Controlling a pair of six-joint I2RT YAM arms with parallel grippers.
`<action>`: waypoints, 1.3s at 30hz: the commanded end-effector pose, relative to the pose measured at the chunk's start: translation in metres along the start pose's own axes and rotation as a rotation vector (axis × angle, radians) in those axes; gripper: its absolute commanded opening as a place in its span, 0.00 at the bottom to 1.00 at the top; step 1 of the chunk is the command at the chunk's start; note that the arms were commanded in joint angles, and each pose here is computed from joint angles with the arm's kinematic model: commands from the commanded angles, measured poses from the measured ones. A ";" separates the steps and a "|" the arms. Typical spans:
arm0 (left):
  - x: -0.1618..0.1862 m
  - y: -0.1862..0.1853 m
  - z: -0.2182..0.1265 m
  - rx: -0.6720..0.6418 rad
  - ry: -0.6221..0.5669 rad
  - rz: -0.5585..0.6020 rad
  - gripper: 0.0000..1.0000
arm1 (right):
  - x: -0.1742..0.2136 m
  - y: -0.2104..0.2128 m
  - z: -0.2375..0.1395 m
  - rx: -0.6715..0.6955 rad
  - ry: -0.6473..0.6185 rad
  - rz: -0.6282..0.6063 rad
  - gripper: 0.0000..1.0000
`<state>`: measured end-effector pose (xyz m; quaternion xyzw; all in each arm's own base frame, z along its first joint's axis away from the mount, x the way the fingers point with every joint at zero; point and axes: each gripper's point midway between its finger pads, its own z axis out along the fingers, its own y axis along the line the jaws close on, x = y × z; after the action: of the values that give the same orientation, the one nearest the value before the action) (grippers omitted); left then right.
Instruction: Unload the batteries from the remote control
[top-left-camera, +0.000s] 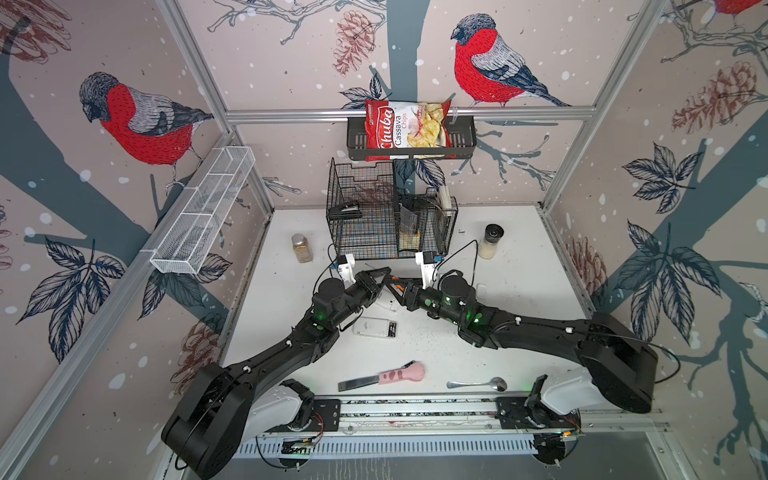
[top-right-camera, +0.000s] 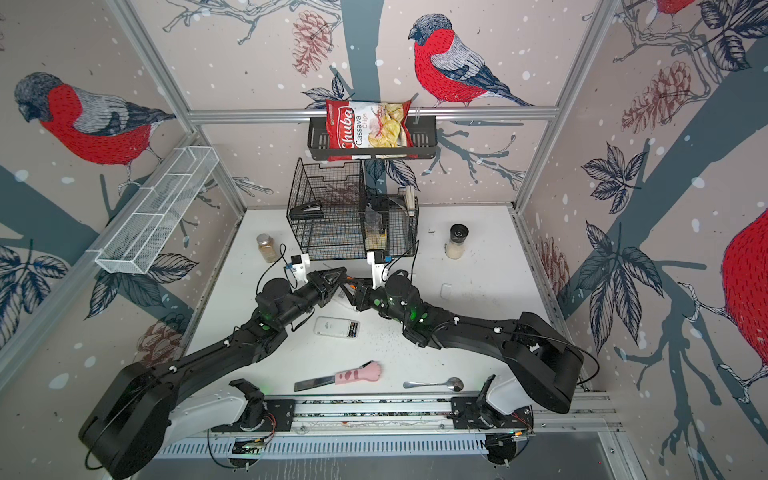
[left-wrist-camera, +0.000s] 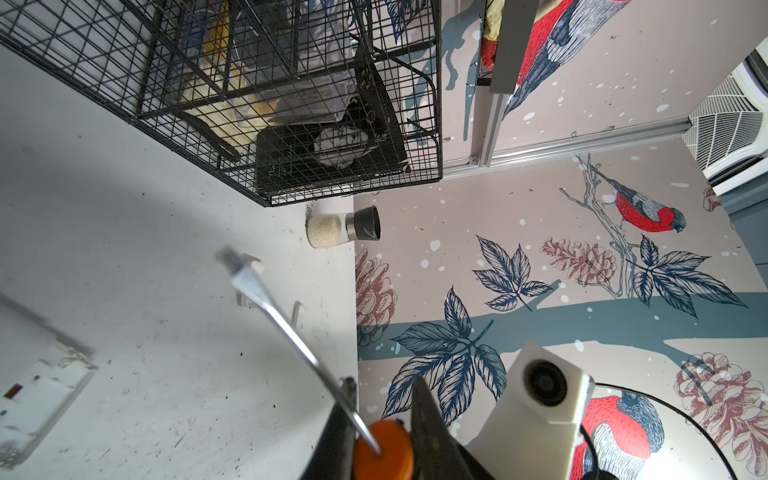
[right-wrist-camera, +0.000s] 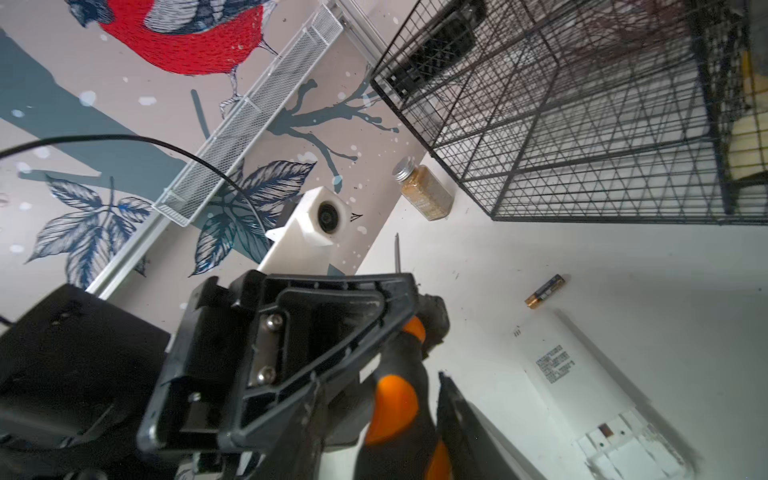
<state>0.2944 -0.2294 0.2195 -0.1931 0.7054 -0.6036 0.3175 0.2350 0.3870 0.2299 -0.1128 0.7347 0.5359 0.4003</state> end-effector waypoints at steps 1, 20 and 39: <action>-0.005 -0.013 -0.003 0.051 -0.028 0.052 0.00 | -0.013 0.022 -0.006 -0.110 -0.038 0.058 0.45; -0.008 -0.016 -0.004 0.072 -0.050 0.102 0.00 | -0.014 0.012 0.003 -0.126 -0.007 0.201 0.19; -0.008 -0.015 -0.008 0.010 -0.046 0.232 0.00 | -0.018 0.000 0.000 -0.046 -0.003 0.198 0.31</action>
<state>0.2924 -0.2216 0.2366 -0.1332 0.7087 -0.5716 0.3914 0.2465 0.3822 0.2375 -0.0473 0.7334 0.5878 0.3383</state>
